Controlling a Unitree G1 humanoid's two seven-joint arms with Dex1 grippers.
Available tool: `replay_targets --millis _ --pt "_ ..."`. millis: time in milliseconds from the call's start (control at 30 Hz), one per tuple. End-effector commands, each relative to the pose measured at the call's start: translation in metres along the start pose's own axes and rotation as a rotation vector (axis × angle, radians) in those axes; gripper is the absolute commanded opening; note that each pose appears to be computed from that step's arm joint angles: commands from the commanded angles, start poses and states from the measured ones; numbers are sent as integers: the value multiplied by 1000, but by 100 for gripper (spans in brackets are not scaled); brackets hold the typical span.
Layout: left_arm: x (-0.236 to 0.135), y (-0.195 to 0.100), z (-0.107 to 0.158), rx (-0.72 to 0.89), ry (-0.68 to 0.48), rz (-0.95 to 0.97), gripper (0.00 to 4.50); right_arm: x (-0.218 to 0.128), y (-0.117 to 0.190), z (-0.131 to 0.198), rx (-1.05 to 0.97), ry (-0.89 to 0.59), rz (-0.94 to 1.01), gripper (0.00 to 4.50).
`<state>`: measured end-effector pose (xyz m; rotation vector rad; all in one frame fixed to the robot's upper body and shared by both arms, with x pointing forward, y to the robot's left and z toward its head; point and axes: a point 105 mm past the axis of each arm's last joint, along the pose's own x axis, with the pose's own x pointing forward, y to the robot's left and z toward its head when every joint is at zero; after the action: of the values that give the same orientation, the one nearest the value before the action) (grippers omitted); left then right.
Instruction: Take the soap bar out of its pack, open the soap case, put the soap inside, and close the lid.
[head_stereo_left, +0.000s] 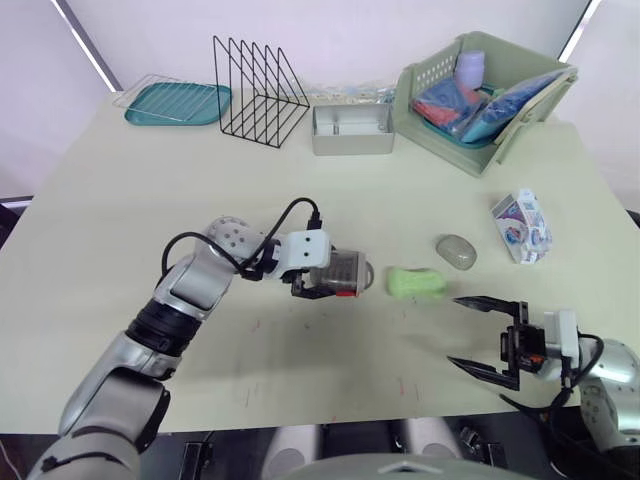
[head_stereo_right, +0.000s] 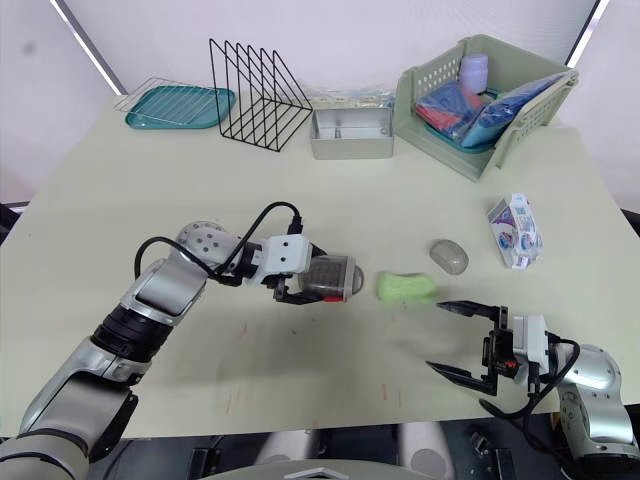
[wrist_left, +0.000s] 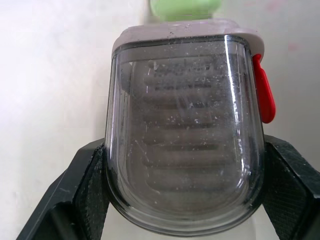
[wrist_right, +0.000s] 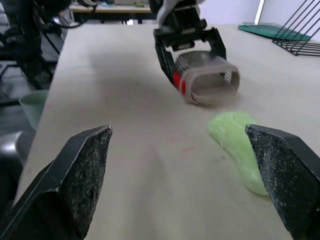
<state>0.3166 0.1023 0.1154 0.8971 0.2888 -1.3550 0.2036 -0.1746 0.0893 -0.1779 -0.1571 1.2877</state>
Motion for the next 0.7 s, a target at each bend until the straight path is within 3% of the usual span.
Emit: replay_targets --millis 33,233,367,700 --pt "-3 8 16 52 14 1 347 -3 3 0 -16 3 -13 447" --pt "4 8 24 62 34 -61 347 -5 -1 -5 -20 29 -24 447" --pt "2 5 16 64 101 -108 347 -4 -4 -7 -24 39 -19 447" --pt "-15 10 7 28 136 -73 347 -1 -10 -8 -26 35 -27 447"
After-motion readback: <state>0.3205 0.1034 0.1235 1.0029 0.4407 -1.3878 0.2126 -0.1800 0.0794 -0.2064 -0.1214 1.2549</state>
